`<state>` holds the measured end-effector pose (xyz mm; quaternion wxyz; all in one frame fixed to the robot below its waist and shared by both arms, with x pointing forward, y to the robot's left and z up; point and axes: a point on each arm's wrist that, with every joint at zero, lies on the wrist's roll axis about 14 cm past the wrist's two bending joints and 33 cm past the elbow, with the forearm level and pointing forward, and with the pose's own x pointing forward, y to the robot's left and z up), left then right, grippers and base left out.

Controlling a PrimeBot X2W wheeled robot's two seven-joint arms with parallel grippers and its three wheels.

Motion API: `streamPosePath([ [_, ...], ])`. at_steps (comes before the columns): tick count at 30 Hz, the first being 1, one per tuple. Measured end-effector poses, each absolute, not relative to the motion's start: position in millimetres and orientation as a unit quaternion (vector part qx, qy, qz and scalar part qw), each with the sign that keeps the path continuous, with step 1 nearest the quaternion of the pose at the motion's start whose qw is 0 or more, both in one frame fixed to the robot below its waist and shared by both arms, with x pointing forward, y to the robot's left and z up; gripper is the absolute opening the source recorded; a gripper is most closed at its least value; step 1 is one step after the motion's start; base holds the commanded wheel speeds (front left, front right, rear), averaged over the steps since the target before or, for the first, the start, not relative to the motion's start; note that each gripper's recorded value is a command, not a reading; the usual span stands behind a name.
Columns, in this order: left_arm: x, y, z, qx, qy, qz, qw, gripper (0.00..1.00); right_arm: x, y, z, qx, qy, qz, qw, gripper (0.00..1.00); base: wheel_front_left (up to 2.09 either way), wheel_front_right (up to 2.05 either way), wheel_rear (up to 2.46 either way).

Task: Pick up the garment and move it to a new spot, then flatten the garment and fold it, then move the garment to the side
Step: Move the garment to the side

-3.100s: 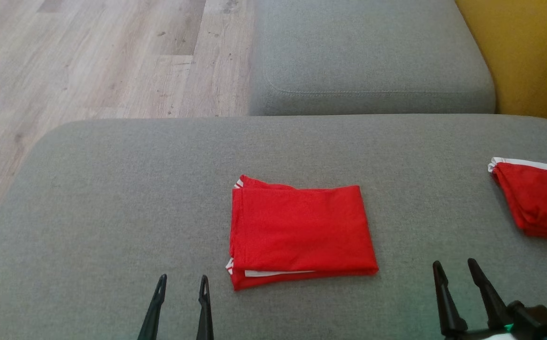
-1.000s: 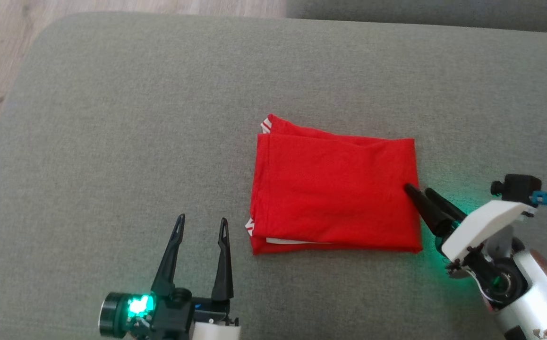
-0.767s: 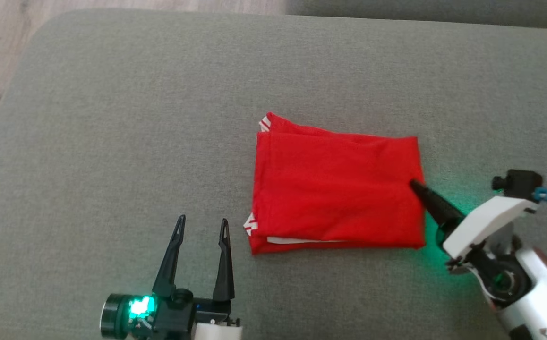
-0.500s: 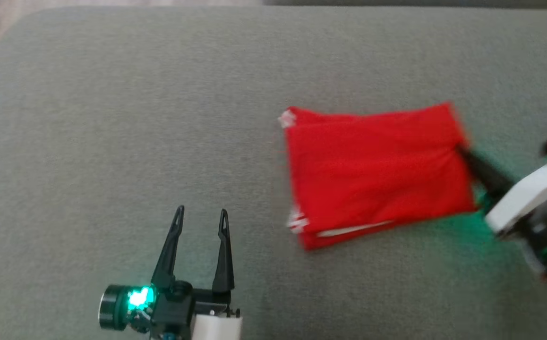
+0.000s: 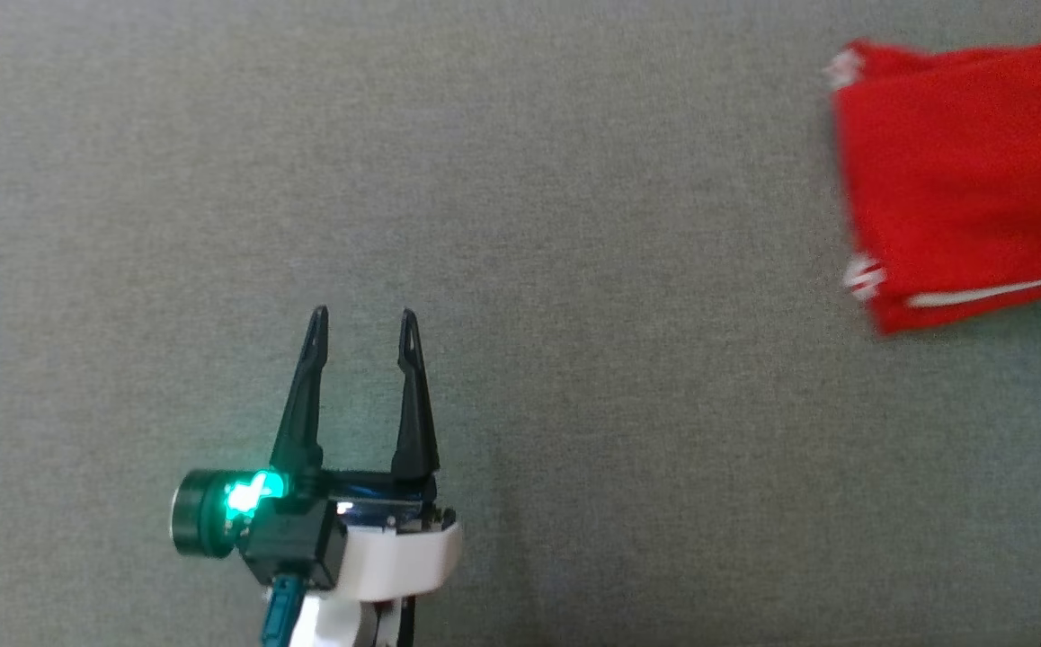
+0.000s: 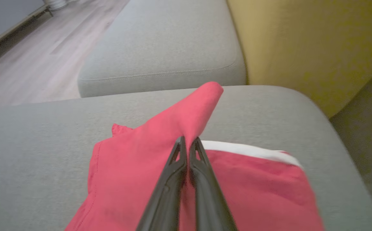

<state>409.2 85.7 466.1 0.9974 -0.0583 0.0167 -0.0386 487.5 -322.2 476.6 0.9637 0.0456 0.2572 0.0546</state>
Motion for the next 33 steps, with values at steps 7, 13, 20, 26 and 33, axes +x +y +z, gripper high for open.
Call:
streamPosePath([
  [7, 422, 80, 466, -0.087, 0.016, -0.050, 0.995, 1.00, 492, -368, 496, -0.019, 0.249, 0.005, 0.968, 1.00, 0.00, 0.00, 0.00],
  [13, 417, 85, 479, -0.083, 0.000, -0.051, 0.995, 1.00, 495, -354, 523, -0.076, 0.183, 0.012, 0.980, 1.00, 0.00, 0.00, 0.00],
  [20, 386, 100, 500, -0.057, -0.025, -0.032, 0.998, 1.00, 440, -243, 472, -0.007, 0.179, 0.097, 0.979, 1.00, 0.00, 0.00, 0.00],
  [26, 351, 105, 512, -0.049, -0.039, -0.032, 0.998, 1.00, 395, -178, 469, 0.048, 0.108, 0.133, 0.984, 1.00, 0.00, 0.00, 0.00],
  [33, 309, 114, 515, -0.050, -0.048, -0.025, 0.997, 1.00, 345, -145, 479, 0.076, 0.019, 0.133, 0.988, 1.00, 0.00, 0.00, 0.00],
])
